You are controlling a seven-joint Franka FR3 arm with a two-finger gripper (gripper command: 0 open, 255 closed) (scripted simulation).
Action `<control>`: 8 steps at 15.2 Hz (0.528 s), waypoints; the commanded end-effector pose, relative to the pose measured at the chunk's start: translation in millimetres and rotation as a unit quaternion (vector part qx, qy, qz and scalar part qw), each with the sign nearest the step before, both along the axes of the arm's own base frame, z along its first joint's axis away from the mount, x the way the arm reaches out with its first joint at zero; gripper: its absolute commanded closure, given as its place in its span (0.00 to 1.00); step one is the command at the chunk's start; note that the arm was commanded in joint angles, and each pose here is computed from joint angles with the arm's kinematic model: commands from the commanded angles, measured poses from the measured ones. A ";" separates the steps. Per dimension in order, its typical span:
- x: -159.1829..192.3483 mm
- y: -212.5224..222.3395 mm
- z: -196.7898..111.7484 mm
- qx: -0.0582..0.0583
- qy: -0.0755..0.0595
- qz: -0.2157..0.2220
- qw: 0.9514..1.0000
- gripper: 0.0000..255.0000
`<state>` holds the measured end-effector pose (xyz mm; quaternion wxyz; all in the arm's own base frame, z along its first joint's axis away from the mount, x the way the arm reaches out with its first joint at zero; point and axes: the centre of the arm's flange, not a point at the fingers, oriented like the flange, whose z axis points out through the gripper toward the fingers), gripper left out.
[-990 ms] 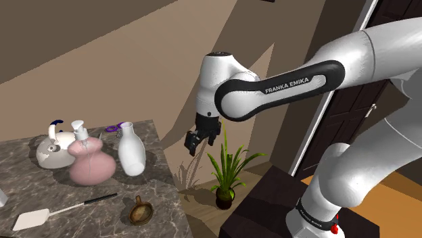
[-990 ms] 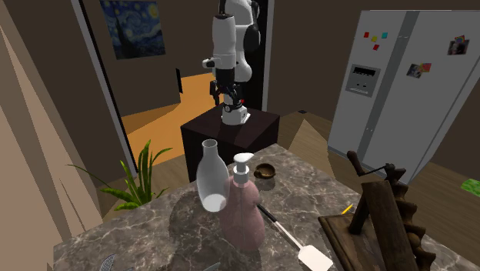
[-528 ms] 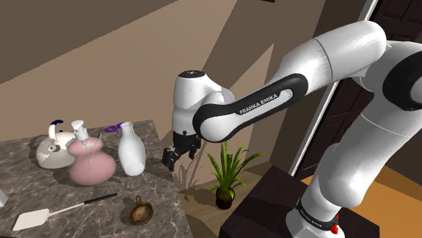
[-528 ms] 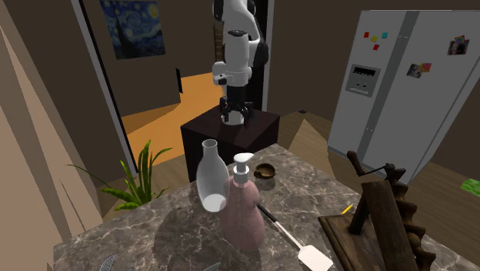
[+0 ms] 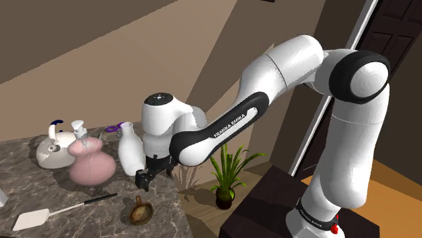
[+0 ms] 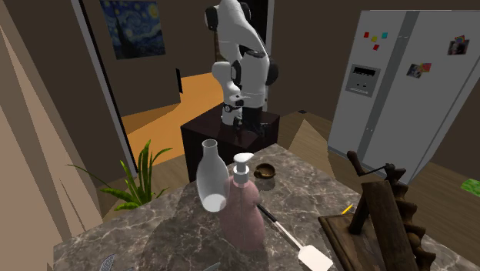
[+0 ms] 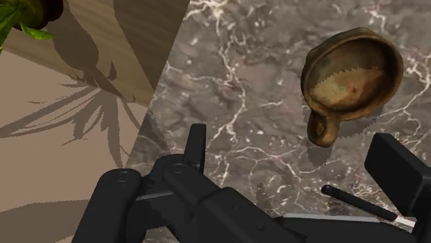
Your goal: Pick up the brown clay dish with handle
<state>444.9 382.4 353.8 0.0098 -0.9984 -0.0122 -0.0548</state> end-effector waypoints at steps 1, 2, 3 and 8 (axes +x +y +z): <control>5.9 22.2 -16.6 -0.001 -0.003 0.003 1.000 0.00; 9.3 32.9 -23.8 -0.002 -0.005 0.005 1.000 0.00; 12.6 43.5 -30.9 -0.003 -0.006 0.007 1.000 0.00; 23.7 78.7 -59.8 -0.005 -0.010 0.013 1.000 0.00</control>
